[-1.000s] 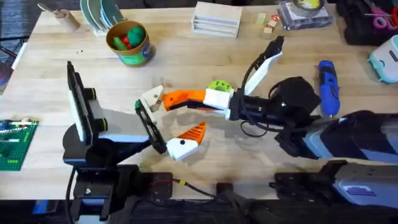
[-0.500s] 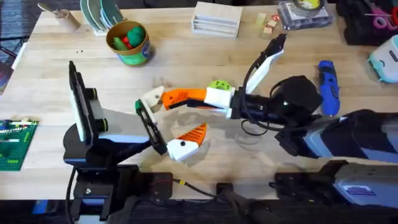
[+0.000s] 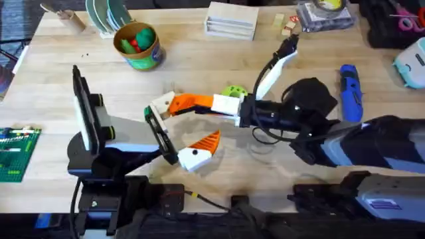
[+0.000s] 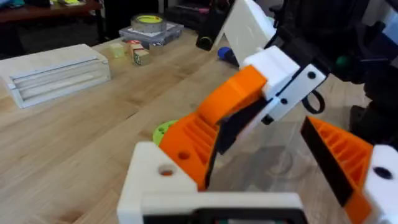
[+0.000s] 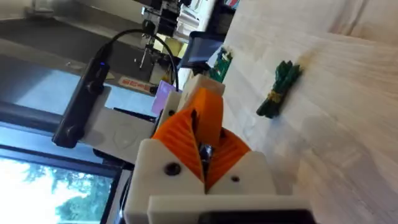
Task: Pick up the gripper from the table and insert it into the empty holder that is missing its gripper. Then pick up a screw, insert it into the mounting hole, and use the screwdriver to tighten it. Finally, clean up the table by picking up the vegetable and placing it into the bucket.
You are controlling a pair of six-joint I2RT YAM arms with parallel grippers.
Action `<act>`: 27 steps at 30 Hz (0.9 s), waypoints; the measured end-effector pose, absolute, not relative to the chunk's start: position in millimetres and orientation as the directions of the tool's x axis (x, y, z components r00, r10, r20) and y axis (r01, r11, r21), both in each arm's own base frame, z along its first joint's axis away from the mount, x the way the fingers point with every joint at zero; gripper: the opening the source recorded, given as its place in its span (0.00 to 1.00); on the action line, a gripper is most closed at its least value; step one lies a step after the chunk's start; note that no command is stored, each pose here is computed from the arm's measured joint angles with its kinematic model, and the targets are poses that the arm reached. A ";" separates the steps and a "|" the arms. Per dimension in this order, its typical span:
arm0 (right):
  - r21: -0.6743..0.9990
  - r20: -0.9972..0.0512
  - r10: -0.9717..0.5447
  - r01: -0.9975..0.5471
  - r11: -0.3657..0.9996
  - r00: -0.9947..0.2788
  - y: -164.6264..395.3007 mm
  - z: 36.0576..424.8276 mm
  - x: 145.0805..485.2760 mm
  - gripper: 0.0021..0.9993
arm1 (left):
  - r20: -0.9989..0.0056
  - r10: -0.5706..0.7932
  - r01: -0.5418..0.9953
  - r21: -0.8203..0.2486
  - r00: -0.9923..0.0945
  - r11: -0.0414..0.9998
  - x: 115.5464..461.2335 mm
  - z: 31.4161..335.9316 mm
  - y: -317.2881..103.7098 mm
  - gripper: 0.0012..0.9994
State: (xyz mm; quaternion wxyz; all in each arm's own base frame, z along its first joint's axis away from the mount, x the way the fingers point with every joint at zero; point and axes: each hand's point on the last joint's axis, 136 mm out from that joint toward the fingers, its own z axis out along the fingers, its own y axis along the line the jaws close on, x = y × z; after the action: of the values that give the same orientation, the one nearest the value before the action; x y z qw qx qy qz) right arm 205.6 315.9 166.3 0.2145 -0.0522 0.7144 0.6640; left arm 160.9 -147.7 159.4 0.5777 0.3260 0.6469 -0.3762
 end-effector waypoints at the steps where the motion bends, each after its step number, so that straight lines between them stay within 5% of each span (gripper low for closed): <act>1: 0.922 -0.385 0.204 -0.368 0.117 -0.900 318.5 166.7 205.7 0.01 | -0.993 -0.013 0.855 -0.109 -0.119 0.507 161.4 159.4 -147.4 0.99; 27: 0.795 -0.580 -0.034 -0.574 0.194 -0.814 363.4 168.8 235.0 0.00 | -0.992 -0.023 0.805 -0.112 -0.121 0.583 174.5 159.4 -137.5 0.99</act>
State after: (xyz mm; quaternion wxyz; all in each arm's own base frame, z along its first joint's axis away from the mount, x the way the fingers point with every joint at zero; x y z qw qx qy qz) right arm 235.0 363.4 168.8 0.2250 -0.2056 0.7390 0.6008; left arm 174.5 -137.5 159.4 0.5937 0.2951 0.6624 -0.3488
